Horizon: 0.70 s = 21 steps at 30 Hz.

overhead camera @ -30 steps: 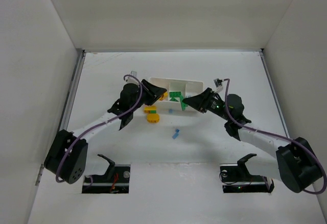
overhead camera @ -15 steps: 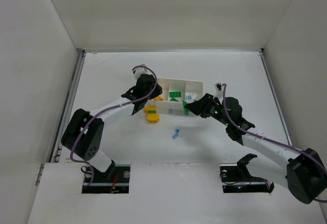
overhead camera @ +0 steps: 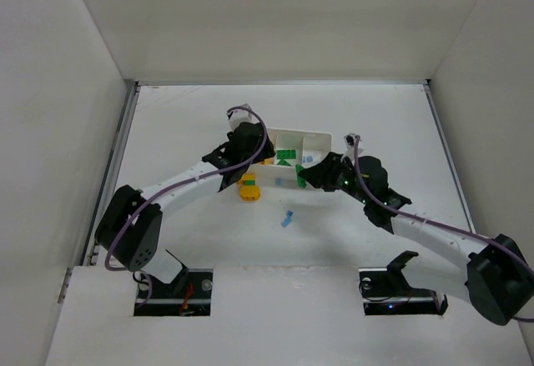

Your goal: Sort the legos into containers by color

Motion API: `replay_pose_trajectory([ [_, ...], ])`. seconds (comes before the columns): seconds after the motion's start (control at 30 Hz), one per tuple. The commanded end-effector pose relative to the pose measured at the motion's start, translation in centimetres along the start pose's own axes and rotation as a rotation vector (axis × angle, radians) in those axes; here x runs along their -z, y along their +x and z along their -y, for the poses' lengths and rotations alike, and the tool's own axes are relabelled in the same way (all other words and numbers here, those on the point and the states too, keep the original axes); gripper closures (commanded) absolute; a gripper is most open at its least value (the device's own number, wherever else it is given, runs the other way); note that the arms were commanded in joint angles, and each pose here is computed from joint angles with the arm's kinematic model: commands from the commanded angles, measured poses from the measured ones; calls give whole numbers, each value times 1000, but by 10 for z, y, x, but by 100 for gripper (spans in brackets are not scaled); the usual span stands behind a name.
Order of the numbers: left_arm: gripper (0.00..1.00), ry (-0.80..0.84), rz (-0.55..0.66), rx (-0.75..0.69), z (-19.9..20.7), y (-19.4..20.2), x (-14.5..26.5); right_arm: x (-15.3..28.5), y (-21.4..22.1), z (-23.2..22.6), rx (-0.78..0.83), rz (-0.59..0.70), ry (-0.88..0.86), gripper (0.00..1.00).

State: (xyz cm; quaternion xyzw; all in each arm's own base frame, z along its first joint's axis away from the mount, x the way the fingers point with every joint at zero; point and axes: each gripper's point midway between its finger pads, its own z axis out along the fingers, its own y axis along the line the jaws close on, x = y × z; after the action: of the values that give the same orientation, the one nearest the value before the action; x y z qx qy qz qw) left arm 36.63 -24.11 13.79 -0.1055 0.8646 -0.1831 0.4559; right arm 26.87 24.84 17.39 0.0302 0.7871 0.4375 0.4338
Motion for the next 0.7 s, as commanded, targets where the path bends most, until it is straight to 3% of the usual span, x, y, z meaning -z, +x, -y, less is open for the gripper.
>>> replay_pose_trajectory([
  [0.0,48,154,5,25,52,-21,40,-7,-18,-17,66,50,-14,76],
  [0.27,47,349,-135,150,98,6,68,-13,-13,-17,77,32,-7,76],
  [0.67,59,407,-211,117,117,26,78,-15,-13,-19,86,38,1,76],
])
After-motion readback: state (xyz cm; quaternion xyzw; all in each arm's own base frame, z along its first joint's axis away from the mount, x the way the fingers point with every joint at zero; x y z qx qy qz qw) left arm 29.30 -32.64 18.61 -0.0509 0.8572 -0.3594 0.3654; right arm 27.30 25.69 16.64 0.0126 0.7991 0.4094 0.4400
